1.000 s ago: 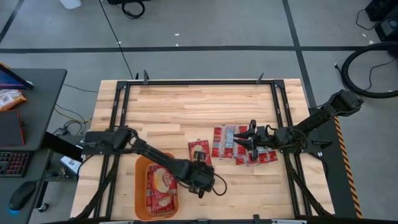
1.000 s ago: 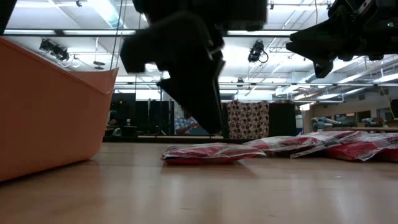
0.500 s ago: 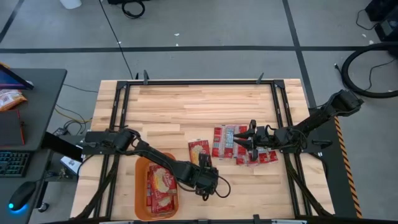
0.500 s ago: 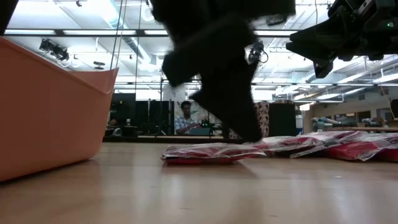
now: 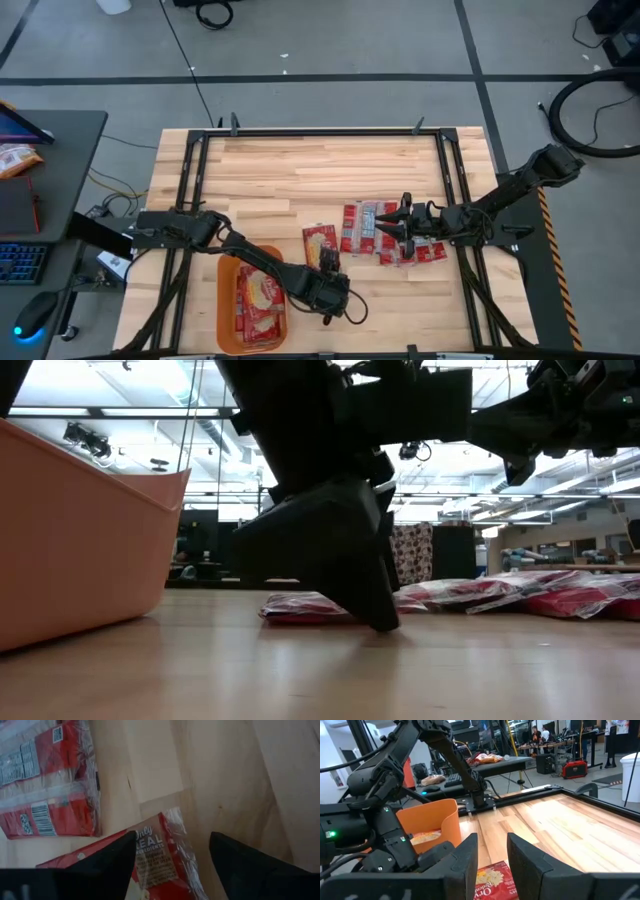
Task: Sort popcorn bags into baskets
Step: Put the red popcorn pack into the orange bin
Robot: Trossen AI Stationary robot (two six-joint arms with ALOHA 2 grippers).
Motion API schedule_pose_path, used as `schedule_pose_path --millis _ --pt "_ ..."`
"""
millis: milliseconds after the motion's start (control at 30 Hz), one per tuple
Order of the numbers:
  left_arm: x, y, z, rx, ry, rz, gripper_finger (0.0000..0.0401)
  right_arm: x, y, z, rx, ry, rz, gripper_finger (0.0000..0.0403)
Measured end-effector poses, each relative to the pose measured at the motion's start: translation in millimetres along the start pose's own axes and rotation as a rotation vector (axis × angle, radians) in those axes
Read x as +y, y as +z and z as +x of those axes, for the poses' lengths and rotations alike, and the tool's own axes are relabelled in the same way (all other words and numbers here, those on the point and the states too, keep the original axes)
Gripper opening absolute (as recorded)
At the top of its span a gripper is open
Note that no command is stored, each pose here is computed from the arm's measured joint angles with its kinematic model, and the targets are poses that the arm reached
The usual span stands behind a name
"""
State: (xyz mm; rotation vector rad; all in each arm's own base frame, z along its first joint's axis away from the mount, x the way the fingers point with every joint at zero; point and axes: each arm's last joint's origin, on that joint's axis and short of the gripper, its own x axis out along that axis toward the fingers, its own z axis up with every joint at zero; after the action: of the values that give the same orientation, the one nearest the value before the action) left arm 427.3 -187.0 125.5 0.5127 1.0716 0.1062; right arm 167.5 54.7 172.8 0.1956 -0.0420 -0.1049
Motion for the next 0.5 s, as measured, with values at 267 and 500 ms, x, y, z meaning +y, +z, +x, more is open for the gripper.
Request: schedule_pose_path --millis 267,500 --pt "2.0 -4.3 3.2 0.037 0.012 0.053 0.0123 0.0 0.0 0.0 0.0 0.0 0.0 0.011" --pt "2.8 -6.8 5.3 0.056 0.012 0.085 0.0015 0.0 0.0 0.0 0.0 0.0 0.0 0.011"
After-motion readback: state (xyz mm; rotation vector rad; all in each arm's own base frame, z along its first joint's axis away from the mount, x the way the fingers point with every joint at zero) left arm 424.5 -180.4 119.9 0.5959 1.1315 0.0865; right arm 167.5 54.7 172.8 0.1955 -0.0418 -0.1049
